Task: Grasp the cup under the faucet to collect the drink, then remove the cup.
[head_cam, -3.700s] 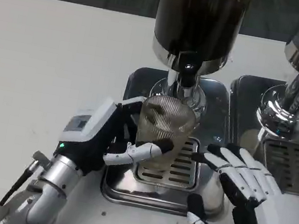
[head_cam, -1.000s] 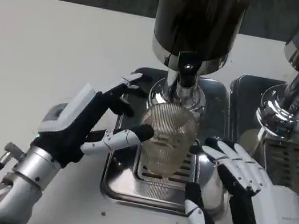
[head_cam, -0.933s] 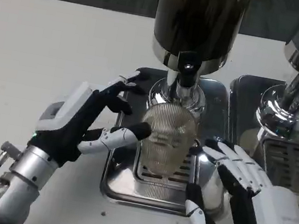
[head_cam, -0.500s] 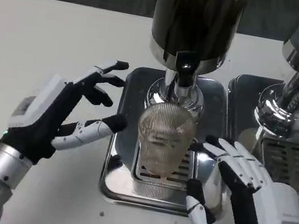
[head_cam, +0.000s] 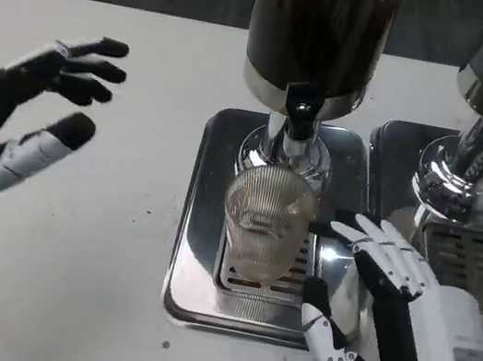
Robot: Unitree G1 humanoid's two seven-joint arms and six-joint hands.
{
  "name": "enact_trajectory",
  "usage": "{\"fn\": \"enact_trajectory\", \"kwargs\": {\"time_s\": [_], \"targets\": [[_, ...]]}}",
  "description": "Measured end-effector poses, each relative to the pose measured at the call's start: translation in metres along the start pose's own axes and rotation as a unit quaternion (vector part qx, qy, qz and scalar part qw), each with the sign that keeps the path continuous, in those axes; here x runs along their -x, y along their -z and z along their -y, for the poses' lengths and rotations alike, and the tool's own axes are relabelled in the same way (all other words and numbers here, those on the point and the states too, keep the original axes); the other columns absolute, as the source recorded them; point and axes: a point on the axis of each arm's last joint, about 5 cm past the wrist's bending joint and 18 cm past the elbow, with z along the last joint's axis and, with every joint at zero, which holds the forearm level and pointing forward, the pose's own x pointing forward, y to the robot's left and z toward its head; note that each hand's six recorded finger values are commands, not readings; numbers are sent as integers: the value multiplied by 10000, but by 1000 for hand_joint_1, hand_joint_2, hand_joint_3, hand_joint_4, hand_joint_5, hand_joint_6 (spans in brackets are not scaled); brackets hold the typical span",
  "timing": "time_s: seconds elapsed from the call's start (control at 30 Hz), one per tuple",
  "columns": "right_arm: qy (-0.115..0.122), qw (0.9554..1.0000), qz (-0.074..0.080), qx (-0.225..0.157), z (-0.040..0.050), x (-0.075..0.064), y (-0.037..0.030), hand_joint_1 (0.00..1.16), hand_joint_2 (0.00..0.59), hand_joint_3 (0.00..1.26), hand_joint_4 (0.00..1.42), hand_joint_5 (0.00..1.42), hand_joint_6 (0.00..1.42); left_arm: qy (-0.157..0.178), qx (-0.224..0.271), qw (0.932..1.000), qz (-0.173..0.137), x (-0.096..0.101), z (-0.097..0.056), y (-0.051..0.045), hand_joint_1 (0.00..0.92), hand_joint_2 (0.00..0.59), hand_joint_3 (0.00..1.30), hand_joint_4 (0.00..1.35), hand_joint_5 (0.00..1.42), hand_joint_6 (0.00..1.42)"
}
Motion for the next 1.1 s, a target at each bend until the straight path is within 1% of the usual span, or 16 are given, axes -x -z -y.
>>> {"fn": "enact_trajectory", "kwargs": {"time_s": [0.13,0.2,0.27,0.33,0.37,0.47,0.5,0.57,0.63,0.7,0.8,0.9,0.97,1.03,1.07,1.1], "targets": [[-7,10000,-17,11,-1,3,9,289,477,352,211,159,195,26,361,9991,215,-45,-123,-31,0,96,361,416,458,470],[-9,10000,-42,32,2,2,26,289,477,352,211,159,195,69,559,9977,372,-85,-181,-51,0,95,364,417,456,465],[-7,9999,-103,44,13,2,62,289,477,352,212,159,195,168,863,9943,598,-171,-268,-76,0,91,364,391,421,420],[2,9999,-111,57,20,1,69,289,477,353,215,162,195,283,1061,9916,684,-206,-300,-82,0,89,362,375,385,357],[2,9999,-116,57,20,3,69,289,477,353,217,164,195,430,1226,9891,699,-230,-317,-78,0,85,356,365,374,337],[10,9999,-130,42,16,5,65,289,477,353,221,166,196,878,1766,9774,762,-308,-375,-70,0,76,353,350,355,295],[13,9999,-139,33,14,7,63,289,477,353,221,167,196,1065,2008,9705,805,-356,-415,-70,0,74,354,348,354,280],[14,9999,-148,28,13,10,63,289,477,353,222,168,196,1179,2161,9653,870,-393,-447,-78,0,73,354,347,352,274],[3,9998,-173,17,10,22,61,289,477,353,223,169,196,1447,2464,9541,899,-450,-484,-77,0,70,348,327,330,254],[-2,9998,-188,12,8,29,60,289,477,355,223,169,196,1574,2606,9483,898,-479,-512,-79,0,70,327,307,310,242],[-12,9998,-217,-1,4,43,58,289,477,358,224,169,196,1827,2971,9331,871,-547,-536,-80,0,60,278,238,260,209],[-30,9997,-251,-19,-3,61,53,289,477,360,226,169,196,2025,3202,9217,825,-596,-558,-84,0,59,226,168,209,167],[-34,9996,-271,-27,-6,72,51,289,477,360,229,170,196,2176,3367,9126,799,-644,-562,-89,0,58,200,132,191,147],[-11,9996,-279,-47,-12,72,44,289,477,361,231,170,196,2385,3570,8998,772,-701,-549,-95,0,57,170,109,169,122],[0,9996,-282,-53,-14,73,42,289,477,361,231,171,196,2451,3652,8948,766,-724,-533,-96,0,52,159,96,158,115],[14,9996,-282,-62,-18,72,39,289,477,361,232,171,196,2547,3766,8874,763,-756,-509,-99,0,51,155,83,152,103]]}}
